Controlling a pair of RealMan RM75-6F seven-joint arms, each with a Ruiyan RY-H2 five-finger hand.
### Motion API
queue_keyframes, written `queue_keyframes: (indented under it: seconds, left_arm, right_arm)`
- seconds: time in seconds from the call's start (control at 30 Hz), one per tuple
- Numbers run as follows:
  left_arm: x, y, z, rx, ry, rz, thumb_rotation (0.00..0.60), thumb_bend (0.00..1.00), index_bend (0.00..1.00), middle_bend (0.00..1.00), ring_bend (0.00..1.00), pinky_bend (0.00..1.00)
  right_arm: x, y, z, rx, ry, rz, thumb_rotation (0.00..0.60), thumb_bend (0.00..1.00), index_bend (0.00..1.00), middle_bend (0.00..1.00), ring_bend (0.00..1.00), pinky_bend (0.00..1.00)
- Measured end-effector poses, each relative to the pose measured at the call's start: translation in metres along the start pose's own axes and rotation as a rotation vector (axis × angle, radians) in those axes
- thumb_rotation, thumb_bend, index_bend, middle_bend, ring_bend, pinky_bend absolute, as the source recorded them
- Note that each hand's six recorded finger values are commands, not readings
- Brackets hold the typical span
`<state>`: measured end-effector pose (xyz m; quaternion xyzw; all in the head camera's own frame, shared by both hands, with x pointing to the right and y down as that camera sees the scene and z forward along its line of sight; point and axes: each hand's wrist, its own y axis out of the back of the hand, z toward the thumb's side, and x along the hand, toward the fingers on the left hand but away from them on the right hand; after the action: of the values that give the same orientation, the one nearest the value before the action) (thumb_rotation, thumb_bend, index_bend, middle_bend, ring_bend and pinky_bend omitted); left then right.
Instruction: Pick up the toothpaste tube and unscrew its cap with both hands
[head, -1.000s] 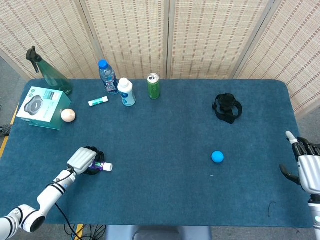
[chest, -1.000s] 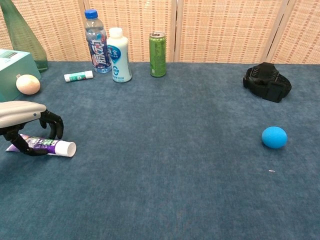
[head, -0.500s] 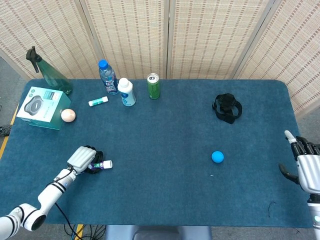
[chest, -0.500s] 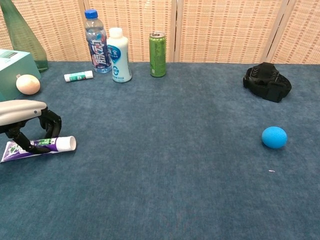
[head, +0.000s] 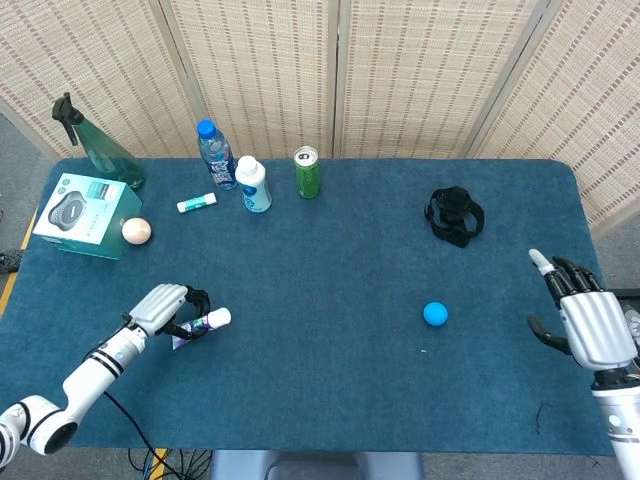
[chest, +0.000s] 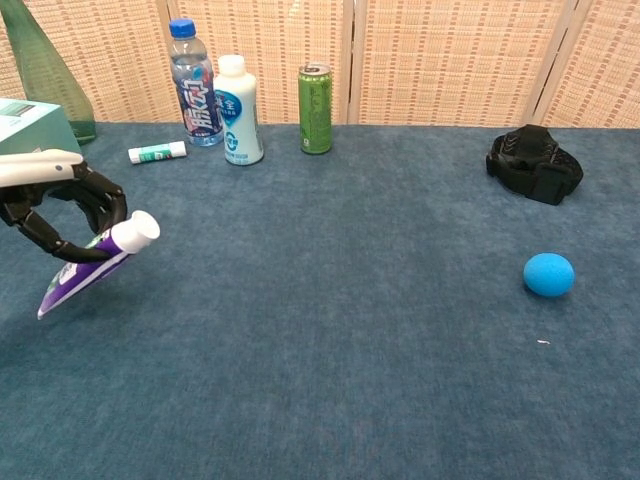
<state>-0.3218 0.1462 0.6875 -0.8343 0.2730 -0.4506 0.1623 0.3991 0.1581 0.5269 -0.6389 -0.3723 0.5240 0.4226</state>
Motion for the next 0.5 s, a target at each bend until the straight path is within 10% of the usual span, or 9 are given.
queue_keyframes:
  seconds: [0.5]
  left_arm:
    - [0.003,0.024,0.074,-0.169,-0.193,-0.14,0.6,0.3,0.56,0.63,0.4,0.33]
  right_arm:
    - [-0.046,0.009,0.096,-0.08,0.367,0.049,0.6,0.2,0.11,0.3,0.14,0.22]
